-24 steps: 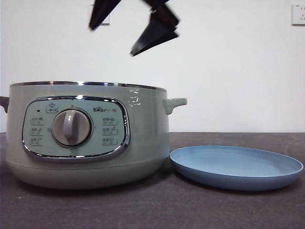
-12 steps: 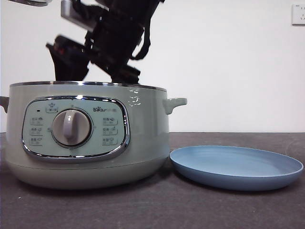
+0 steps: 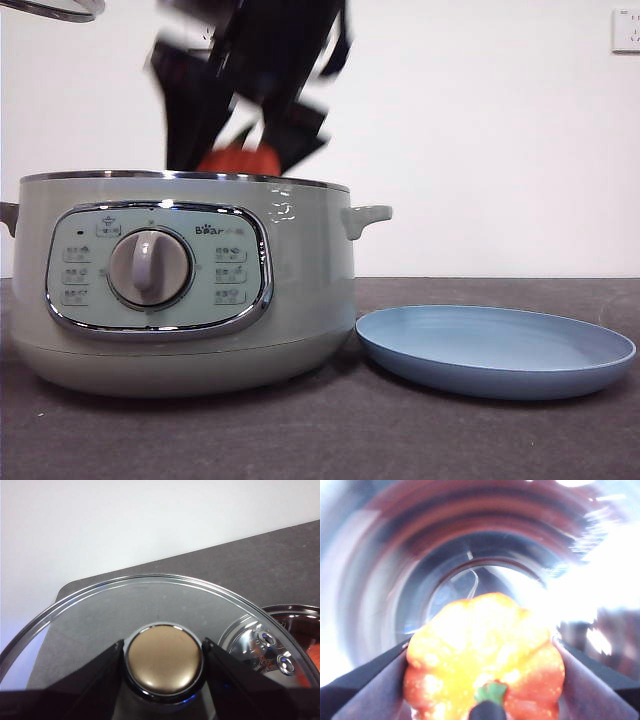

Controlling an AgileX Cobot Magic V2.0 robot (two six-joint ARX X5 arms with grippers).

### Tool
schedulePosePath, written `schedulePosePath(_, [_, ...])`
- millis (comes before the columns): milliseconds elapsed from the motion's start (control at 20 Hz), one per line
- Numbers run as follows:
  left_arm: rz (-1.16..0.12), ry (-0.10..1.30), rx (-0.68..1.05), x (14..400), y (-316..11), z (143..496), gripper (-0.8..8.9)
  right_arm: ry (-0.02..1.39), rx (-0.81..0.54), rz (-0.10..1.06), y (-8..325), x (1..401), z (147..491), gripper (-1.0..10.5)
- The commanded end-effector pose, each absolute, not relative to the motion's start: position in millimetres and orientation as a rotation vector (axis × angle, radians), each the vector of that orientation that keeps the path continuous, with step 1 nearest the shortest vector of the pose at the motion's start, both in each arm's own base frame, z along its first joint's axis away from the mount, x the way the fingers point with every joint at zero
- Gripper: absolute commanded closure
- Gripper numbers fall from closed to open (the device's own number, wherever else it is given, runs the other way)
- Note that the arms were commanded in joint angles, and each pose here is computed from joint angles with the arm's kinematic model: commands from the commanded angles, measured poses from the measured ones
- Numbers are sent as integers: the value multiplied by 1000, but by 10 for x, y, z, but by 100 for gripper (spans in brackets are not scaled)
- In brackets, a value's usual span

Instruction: Take the pumpkin out from the steamer,put the pumpkin in the blue plate,close the lid

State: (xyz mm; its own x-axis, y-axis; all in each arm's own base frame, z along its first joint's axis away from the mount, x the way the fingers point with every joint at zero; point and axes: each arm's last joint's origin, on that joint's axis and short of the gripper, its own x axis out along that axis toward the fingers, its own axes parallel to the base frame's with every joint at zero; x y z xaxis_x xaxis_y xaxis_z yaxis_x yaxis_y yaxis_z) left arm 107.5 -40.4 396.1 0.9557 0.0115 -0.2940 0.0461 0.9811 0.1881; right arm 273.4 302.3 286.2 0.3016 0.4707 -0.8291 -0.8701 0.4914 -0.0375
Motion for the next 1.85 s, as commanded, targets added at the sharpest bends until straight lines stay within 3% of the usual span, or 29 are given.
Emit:
schedulePosePath(50, [-11, 223, 170, 1060, -393, 4053, 822, 895, -537, 911, 2714, 2660, 3146, 950])
schedulePosePath(250, [-23, 209, 161, 1099, -416, 4067, 822, 1084, -405, 718, 1932, 2568, 3521, 950])
schedulePosePath(500, [-91, 182, 141, 1104, -440, 4094, 822, 1203, -258, 523, 1461, 2655, 3284, 951])
schedulePosePath(700, [-91, 183, 140, 1104, -440, 4093, 822, 1157, -248, 435, 1374, 2671, 2650, 951])
schedulePosePath(900, [-92, 184, 137, 1104, -440, 4093, 822, 1094, -238, 436, 1375, 2679, 2192, 950])
schedulePosePath(1450, [-142, 184, 132, 1102, -455, 4092, 822, 1134, -268, 444, 1415, 2804, 1846, 932])
schedulePosePath(1650, [-143, 184, 132, 1102, -455, 4092, 822, 1137, -269, 443, 1416, 2806, 1839, 589])
schedulePosePath(1850, [-144, 185, 132, 1102, -455, 4092, 822, 1174, -278, 440, 1424, 2824, 1742, 531])
